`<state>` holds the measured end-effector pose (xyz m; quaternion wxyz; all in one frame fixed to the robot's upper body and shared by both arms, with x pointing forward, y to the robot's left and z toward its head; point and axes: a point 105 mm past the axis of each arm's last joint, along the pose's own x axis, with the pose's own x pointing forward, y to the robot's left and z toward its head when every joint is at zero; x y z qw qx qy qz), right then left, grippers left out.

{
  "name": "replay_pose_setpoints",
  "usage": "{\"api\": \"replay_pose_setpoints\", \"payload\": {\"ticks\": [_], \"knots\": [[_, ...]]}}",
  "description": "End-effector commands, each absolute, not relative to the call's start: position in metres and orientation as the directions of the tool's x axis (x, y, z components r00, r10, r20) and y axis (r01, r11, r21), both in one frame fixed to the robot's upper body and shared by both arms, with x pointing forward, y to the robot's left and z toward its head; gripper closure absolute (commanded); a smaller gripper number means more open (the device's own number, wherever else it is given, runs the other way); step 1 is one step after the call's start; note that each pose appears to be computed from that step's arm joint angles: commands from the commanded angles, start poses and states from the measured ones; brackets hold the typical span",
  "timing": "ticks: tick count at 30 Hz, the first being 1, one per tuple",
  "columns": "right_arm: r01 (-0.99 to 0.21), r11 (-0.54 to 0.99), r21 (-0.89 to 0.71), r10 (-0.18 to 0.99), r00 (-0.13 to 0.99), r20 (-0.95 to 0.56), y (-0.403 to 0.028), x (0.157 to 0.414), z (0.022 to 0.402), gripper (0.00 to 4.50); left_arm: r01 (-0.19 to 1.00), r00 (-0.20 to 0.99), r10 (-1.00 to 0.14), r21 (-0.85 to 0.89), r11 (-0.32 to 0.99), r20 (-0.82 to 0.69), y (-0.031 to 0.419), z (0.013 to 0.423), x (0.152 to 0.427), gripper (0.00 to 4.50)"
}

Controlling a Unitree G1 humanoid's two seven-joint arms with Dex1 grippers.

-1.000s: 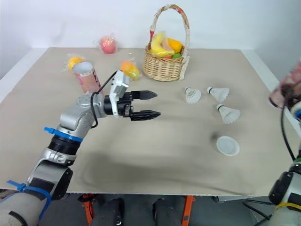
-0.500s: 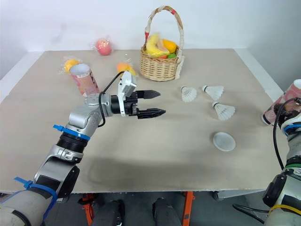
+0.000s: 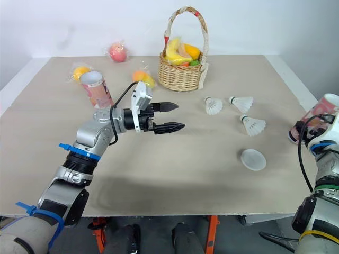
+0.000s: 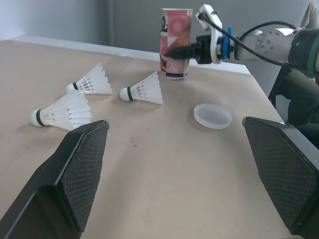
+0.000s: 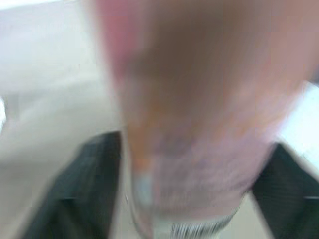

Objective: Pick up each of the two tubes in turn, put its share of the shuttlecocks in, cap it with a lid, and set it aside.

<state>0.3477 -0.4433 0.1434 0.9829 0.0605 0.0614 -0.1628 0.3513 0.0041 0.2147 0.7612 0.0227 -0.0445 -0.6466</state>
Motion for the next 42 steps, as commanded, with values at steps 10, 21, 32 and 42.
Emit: {"api": "replay_pose_setpoints", "payload": {"ticks": [10, 21, 32, 42], "knots": [[0.236, 0.968, 0.085, -0.221, 0.963, -0.157, -0.453, 0.325, 0.155, 0.05, 0.977, 0.156, -0.984, 0.134, 0.167, 0.087, 0.008, 0.234, 0.351, 0.0], [-0.068, 0.997, 0.041, 0.075, 0.982, -0.174, -0.422, 0.285, 0.162, 0.05, 0.975, 0.194, -0.977, 0.091, 0.202, 0.085, 0.021, 0.227, 0.353, 0.0], [-0.698, 0.714, -0.05, 0.694, 0.715, -0.081, -0.264, 0.278, 0.203, 0.05, 0.663, 0.745, -0.666, -0.072, 0.746, -0.045, 0.115, 0.154, 0.369, 0.0], [-0.776, 0.62, -0.116, 0.784, 0.617, 0.064, -0.167, 0.33, 0.209, 0.05, 0.273, 0.962, -0.272, -0.107, 0.956, 0.025, 0.178, 0.14, 0.368, 0.0]]}}
